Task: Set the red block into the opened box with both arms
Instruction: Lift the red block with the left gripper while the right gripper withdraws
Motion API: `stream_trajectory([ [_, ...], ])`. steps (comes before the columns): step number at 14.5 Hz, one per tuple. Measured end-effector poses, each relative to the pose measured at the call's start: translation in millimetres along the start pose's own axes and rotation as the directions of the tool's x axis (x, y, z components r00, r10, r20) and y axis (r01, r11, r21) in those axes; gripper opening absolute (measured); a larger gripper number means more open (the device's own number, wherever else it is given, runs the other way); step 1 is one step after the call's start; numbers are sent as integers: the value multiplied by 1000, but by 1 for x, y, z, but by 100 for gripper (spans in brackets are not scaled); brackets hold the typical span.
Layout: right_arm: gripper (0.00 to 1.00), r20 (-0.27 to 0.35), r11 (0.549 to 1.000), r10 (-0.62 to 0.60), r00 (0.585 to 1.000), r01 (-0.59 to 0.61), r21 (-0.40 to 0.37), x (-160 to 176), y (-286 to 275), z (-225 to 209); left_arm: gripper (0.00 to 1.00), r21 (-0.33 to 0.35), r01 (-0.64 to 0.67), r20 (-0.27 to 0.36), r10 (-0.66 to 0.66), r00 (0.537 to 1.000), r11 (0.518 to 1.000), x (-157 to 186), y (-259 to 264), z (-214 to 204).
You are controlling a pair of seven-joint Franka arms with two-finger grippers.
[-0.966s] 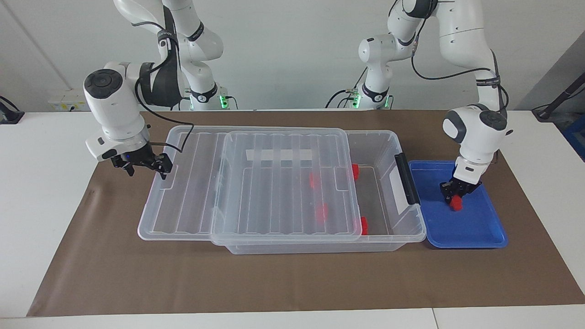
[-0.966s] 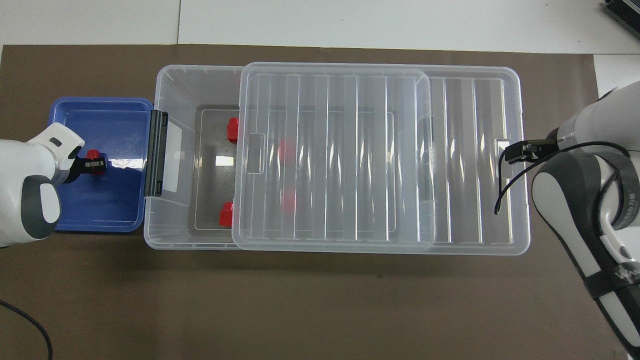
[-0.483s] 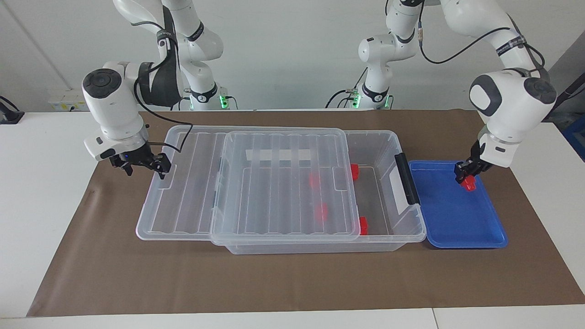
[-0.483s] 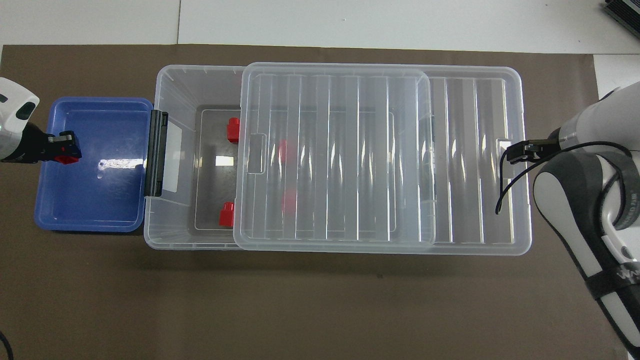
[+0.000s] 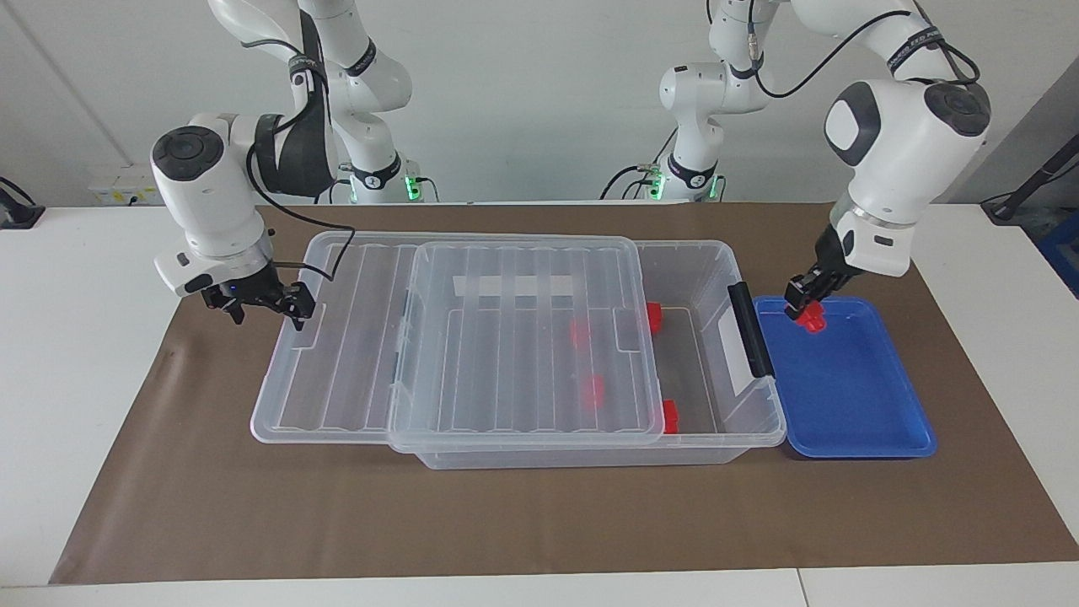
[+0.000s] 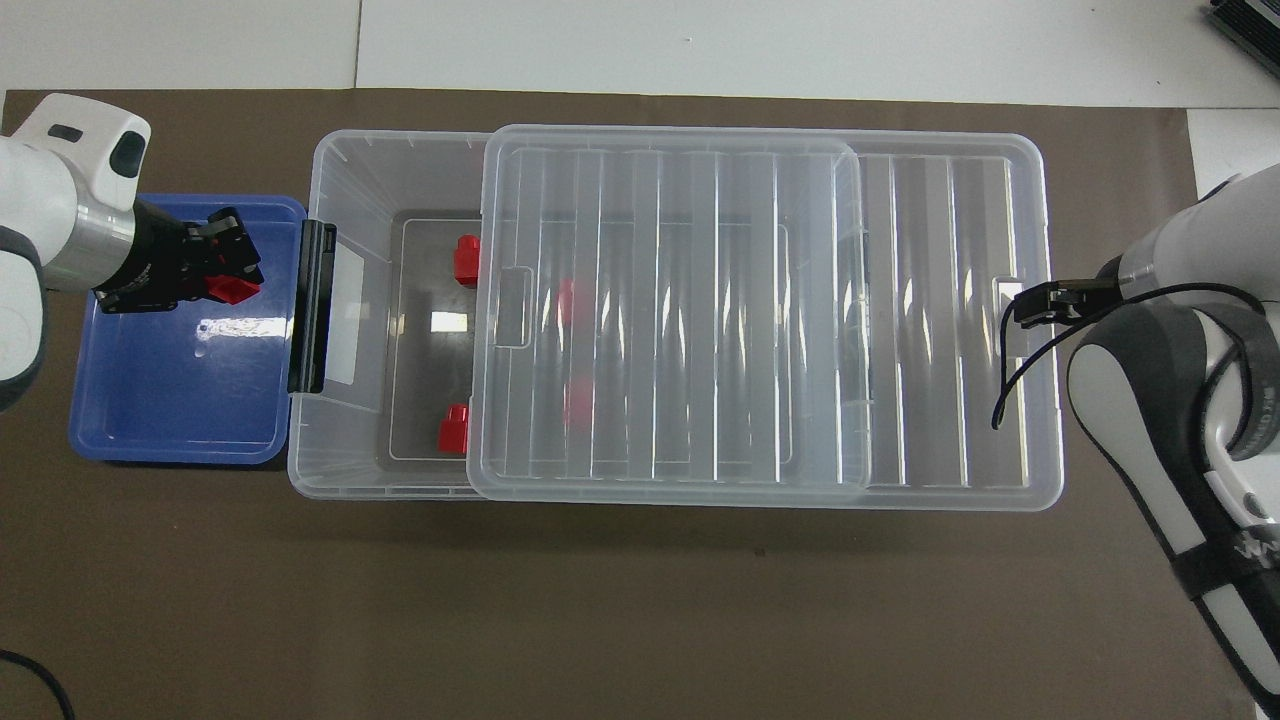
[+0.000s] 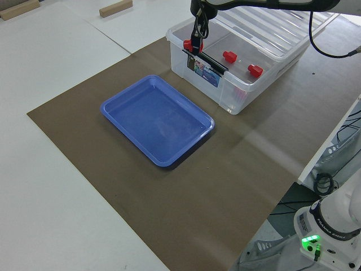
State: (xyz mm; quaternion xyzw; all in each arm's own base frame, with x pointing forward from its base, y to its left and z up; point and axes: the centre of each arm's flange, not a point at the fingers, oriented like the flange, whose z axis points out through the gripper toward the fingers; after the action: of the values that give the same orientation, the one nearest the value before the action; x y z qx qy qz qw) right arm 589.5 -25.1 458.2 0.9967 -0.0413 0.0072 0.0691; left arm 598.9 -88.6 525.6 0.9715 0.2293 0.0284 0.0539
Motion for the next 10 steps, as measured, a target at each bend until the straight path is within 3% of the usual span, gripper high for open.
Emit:
stream_trajectory([
  [5,100,1,1000,-8,1000,9,-23,0,3,-1,34,-72,133,-55,-137,989,989,-28,51,4],
  [10,100,7,999,-18,1000,18,-49,-1,6,-3,34,-145,180,-107,-196,975,973,-42,60,50],
])
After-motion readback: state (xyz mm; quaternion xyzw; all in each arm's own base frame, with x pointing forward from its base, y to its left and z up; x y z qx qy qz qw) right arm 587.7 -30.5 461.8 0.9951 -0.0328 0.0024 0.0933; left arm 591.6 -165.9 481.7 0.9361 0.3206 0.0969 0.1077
